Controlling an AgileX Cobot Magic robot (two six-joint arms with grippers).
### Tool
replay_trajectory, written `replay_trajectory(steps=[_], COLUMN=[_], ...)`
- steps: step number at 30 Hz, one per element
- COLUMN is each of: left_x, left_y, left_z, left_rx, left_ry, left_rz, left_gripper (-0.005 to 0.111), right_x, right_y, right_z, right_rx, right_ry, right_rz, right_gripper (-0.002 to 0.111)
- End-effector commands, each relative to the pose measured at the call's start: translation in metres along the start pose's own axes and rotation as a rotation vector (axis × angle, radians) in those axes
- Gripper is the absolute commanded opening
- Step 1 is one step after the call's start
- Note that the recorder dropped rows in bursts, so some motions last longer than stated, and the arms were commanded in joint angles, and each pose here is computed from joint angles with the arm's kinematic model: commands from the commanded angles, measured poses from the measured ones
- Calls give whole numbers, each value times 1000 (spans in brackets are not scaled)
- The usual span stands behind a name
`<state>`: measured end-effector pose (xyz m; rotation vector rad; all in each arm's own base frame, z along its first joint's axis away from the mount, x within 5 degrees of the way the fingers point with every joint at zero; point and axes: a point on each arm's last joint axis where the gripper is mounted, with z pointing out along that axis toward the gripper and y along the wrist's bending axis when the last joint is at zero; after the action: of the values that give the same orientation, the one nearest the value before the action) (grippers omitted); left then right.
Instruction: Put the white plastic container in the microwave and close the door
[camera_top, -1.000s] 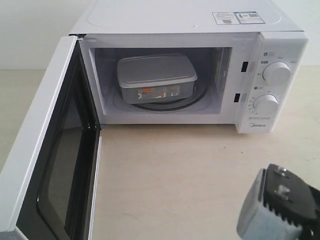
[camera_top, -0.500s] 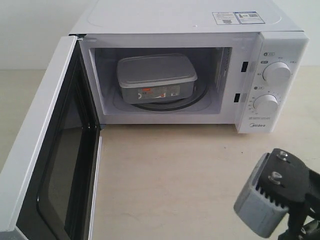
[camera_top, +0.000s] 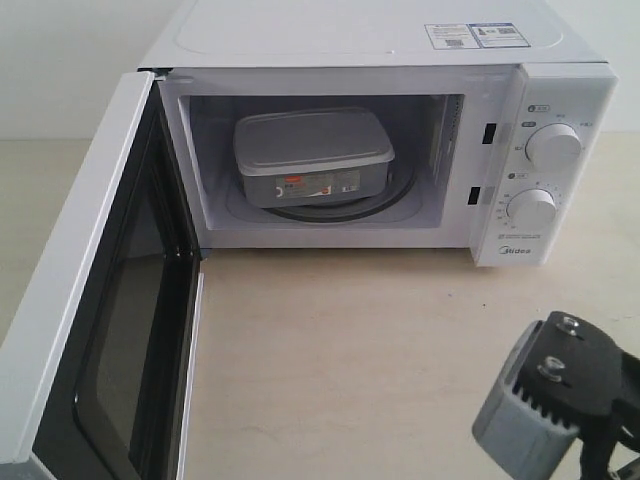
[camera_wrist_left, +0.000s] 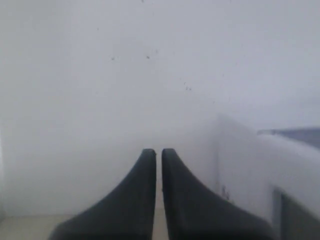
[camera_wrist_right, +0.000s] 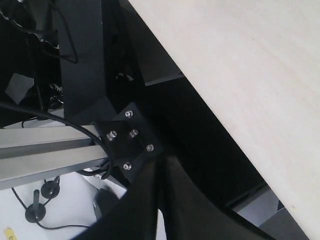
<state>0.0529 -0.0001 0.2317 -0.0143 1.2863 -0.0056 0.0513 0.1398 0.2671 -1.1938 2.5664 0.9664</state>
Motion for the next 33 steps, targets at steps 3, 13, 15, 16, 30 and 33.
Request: replay_trajectory(steps=[3, 13, 15, 16, 30, 33], left_x=[-10, -79, -88, -94, -84, -72], left_y=[1, -8, -14, -17, -33, -39], left_z=[1, 49, 56, 62, 99, 113], left_rx=[-55, -124, -70, -17, 341, 474], left_ry=[152, 753, 909, 1007, 1306, 1332], left_rz=[-499, -522, -455, -409, -194, -178], left_gripper=[4, 4, 4, 4, 4, 4], right_x=[1, -1, -2, -2, -10, -13], right_y=[-1, -1, -1, -1, -3, -3], right_z=[0, 0, 0, 0, -1, -2], right_rx=[10, 15, 17, 18, 36, 41], right_ry=[-12, -32, -44, -47, -135, -162], right_rz=[-33, -37, -37, -37, -38, -38], right_gripper=[0, 0, 0, 0, 0, 0])
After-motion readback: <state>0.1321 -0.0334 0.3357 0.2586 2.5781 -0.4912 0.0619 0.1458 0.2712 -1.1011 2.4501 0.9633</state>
